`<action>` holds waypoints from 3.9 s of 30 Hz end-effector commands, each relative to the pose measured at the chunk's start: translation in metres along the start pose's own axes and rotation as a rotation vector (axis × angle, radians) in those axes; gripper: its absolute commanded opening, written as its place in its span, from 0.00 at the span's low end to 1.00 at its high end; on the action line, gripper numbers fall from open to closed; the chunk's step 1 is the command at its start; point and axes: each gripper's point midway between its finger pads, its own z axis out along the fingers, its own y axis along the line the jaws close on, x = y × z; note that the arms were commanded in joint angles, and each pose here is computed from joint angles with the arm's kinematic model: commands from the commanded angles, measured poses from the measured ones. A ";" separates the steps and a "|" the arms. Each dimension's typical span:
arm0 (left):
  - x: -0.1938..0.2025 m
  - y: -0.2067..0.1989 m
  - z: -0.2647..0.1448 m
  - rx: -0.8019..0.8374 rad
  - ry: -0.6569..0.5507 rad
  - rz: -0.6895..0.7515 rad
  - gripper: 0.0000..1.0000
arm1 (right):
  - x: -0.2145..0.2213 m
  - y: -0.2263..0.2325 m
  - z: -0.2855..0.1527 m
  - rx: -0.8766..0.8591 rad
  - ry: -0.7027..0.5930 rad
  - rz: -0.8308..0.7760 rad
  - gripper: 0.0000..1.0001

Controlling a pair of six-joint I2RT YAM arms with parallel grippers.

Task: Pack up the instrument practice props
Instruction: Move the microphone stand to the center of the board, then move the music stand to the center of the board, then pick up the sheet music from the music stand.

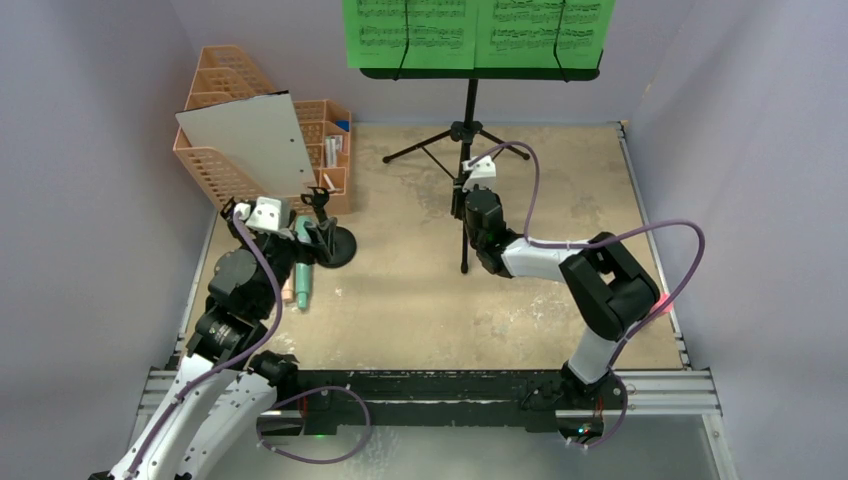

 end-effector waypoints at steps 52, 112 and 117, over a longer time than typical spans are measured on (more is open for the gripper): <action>-0.207 -0.079 0.060 0.268 -0.189 -0.145 0.79 | -0.061 0.054 -0.200 -0.508 0.105 0.096 0.99; -0.228 -0.112 0.081 0.796 -0.057 -0.380 0.57 | -0.401 0.127 -0.206 -0.860 -0.214 0.398 0.85; -0.233 -0.115 0.072 0.818 -0.068 -0.371 0.53 | -0.404 0.131 -0.205 -0.894 -0.215 0.403 0.83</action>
